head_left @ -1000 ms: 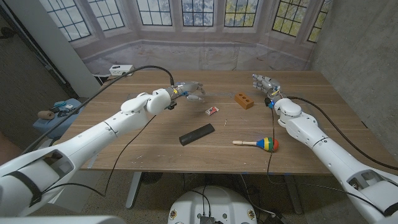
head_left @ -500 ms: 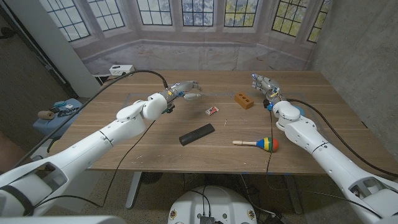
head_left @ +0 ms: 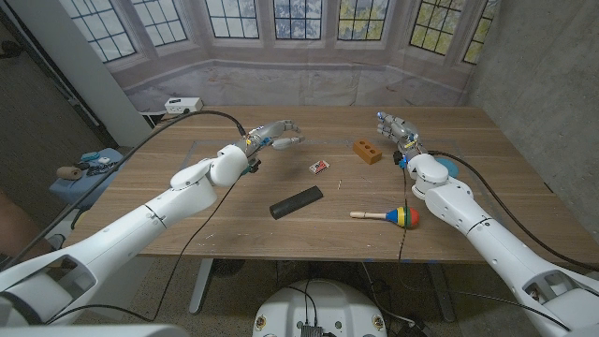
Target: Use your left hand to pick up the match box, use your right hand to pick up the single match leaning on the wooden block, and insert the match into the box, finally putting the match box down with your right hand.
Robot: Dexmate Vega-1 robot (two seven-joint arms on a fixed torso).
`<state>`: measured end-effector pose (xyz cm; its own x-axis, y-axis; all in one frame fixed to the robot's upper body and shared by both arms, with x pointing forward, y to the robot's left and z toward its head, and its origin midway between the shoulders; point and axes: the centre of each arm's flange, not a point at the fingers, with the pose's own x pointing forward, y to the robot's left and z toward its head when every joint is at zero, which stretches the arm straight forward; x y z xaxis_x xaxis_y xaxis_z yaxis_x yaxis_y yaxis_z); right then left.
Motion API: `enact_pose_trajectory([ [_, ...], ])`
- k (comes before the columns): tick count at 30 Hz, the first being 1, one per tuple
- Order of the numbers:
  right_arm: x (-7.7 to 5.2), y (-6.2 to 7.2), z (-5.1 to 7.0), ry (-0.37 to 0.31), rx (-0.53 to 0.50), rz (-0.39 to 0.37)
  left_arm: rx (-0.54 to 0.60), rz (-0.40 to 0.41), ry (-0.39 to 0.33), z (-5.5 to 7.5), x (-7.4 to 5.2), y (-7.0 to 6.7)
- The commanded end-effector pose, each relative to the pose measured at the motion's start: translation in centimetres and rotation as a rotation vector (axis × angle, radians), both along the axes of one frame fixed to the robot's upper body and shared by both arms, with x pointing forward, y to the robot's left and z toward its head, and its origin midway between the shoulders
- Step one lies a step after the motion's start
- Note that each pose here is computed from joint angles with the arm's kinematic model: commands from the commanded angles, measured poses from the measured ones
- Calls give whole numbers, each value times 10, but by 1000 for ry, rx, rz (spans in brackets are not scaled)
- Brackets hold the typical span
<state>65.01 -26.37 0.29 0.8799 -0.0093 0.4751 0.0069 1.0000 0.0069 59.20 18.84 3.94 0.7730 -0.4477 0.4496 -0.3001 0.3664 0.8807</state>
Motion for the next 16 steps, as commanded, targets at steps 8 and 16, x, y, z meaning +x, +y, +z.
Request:
enact_pose_trajectory([
  [8,9,21,-10,22,42,-17,-215,-46,48,-2,18,26],
  [16,29,26,-11,28,33,12,-337,-35,46,-10,27,28],
])
